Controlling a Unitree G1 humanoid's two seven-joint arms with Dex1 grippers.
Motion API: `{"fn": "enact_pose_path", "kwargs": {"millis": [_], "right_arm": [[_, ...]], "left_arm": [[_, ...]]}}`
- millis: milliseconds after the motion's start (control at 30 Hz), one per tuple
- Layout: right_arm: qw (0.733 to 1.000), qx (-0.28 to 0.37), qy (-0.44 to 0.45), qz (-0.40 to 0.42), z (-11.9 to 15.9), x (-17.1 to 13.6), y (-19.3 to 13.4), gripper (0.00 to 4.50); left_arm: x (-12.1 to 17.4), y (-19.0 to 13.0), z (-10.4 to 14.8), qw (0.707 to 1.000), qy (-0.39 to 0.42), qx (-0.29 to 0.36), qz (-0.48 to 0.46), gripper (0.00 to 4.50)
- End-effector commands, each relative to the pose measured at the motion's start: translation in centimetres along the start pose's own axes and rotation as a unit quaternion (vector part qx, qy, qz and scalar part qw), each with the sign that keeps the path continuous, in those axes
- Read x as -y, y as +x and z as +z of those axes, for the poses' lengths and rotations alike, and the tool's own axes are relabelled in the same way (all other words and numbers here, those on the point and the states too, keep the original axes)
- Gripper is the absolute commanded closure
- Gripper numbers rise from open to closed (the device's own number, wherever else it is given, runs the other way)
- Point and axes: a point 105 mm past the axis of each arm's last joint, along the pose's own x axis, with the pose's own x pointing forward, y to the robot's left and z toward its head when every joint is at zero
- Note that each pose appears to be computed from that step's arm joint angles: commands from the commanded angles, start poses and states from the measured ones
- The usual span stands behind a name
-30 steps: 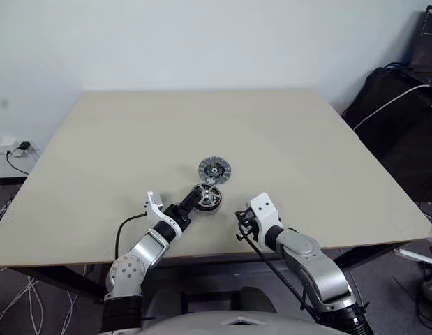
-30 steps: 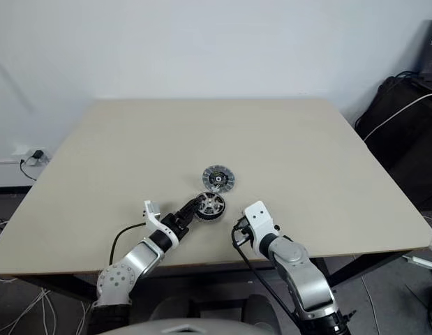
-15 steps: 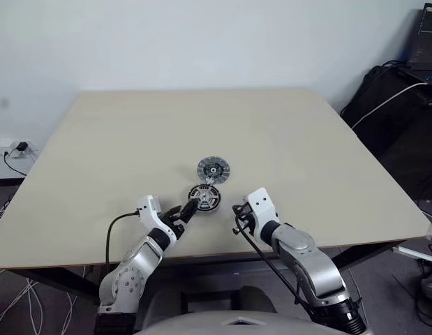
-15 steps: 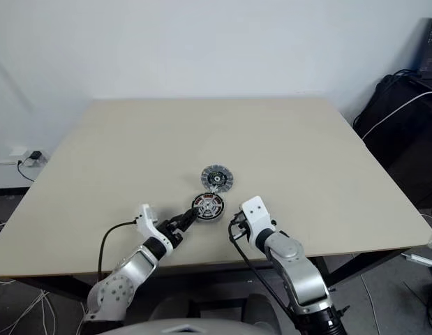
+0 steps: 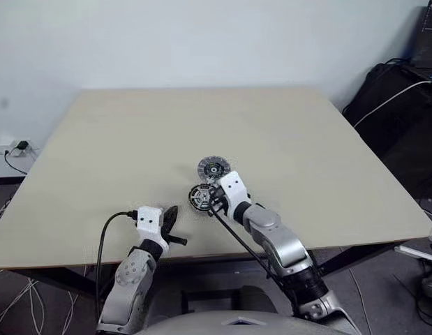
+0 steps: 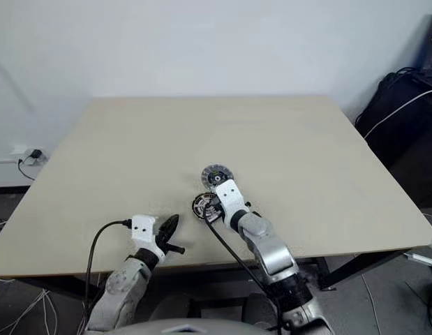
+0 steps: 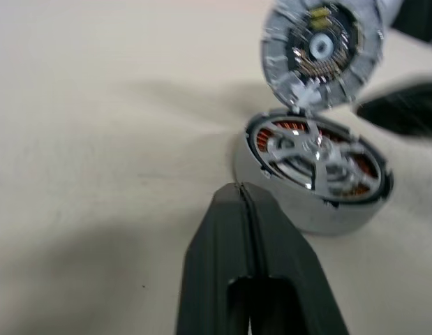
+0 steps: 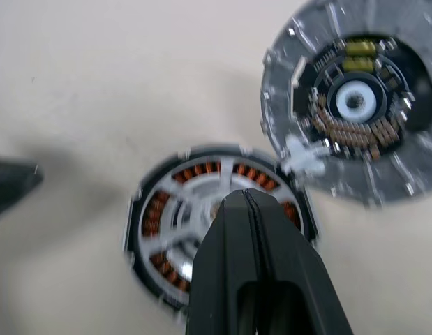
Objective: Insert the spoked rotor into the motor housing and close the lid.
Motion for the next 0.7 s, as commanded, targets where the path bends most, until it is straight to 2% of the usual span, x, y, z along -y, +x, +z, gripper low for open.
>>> {"fn": "enact_pose_path", "kwargs": {"millis": [33,333,467,633,700], "right_arm": [[1.000,0.020,-0.011,0.003,1.2,0.0,0.8,4.50],[0.999,-0.048,-0.008,0.025,-2.5,-0.4,1.8,4.50],[0.999,-0.017,-0.018,0.031,-0.7,-0.5,1.5,4.50],[0.993,0.001,-0.069,0.094,1.5,-1.5,-0.2,4.50],[0.986,-0.012,-0.107,0.127,1.8,-1.9,-1.0,4.11]], "left_arm": [[-0.1,-0.1,0.9,0.998,0.049,0.034,0.009,4.48],[0.1,-0.3,0.5,0.998,0.042,0.033,0.019,4.48],[-0.1,-0.3,0.4,0.998,0.040,0.031,0.022,4.48],[0.0,-0.1,0.5,0.998,0.041,0.033,0.019,4.48],[0.1,0.1,0.5,0.999,0.041,0.033,0.016,4.50]]}}
